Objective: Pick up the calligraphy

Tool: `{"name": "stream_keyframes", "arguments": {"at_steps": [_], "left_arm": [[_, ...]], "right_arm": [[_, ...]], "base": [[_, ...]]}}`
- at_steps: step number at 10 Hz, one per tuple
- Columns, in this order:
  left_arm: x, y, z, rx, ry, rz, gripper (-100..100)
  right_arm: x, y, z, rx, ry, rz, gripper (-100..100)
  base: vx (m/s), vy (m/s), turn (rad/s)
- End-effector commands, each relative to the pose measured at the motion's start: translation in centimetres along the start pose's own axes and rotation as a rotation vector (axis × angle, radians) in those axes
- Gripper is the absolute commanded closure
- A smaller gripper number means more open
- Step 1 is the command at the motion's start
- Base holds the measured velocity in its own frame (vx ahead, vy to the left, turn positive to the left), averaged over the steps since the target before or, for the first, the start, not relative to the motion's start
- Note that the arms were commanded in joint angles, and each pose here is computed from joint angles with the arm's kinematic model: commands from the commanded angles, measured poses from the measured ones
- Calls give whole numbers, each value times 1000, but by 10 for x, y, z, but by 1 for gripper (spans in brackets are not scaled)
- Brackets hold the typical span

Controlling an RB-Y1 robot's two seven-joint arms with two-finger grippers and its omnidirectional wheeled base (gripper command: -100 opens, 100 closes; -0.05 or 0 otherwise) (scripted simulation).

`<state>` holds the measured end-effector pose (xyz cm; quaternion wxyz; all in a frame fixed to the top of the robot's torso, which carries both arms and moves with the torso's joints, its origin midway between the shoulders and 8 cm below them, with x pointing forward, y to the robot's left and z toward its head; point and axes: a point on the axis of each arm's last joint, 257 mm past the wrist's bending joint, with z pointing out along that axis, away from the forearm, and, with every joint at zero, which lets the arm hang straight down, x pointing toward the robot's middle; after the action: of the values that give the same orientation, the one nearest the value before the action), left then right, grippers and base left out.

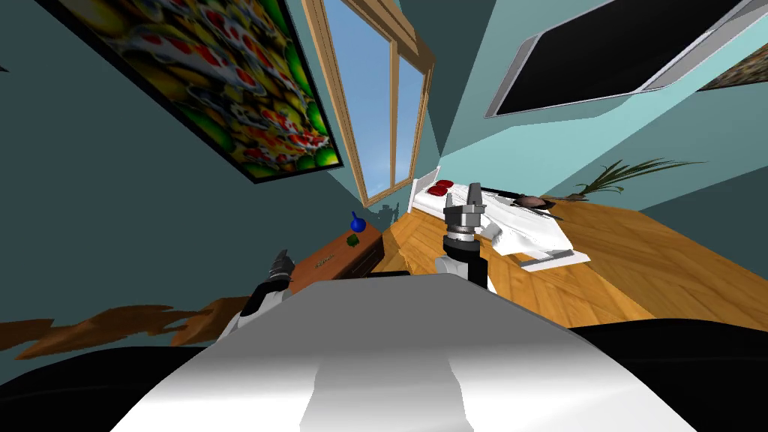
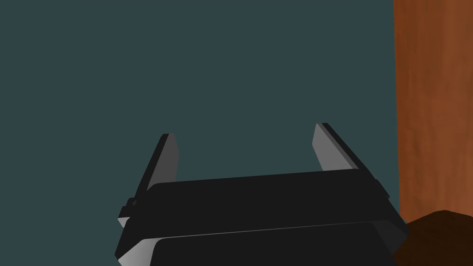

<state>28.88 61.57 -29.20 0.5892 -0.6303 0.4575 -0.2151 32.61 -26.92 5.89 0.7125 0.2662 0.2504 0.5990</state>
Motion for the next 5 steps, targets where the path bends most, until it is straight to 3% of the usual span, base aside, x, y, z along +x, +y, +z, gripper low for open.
{"name": "stream_keyframes", "arguments": {"at_steps": [1, 2, 3, 4, 5], "left_arm": [[-15, 27, 1, -76, -22, -9, -100], [-18, 35, -1, -92, -27, -10, -100], [-37, 54, 1, -154, -58, -34, -100], [-40, 68, -2, -188, -65, -35, -100], [-55, 79, 0, -234, -90, -64, -100]], "right_arm": [[0, 0, 0, 0, 0, 0, 0], [0, 0, 0, 0, 0, 0, 0], [0, 0, 0, 0, 0, 0, 0], [0, 0, 0, 0, 0, 0, 0], [0, 0, 0, 0, 0, 0, 0]], "base": [[-17, 29, -170], [-6, 12, 50], [-14, 13, -274], [-17, 26, -243], [-24, 34, -335]]}}
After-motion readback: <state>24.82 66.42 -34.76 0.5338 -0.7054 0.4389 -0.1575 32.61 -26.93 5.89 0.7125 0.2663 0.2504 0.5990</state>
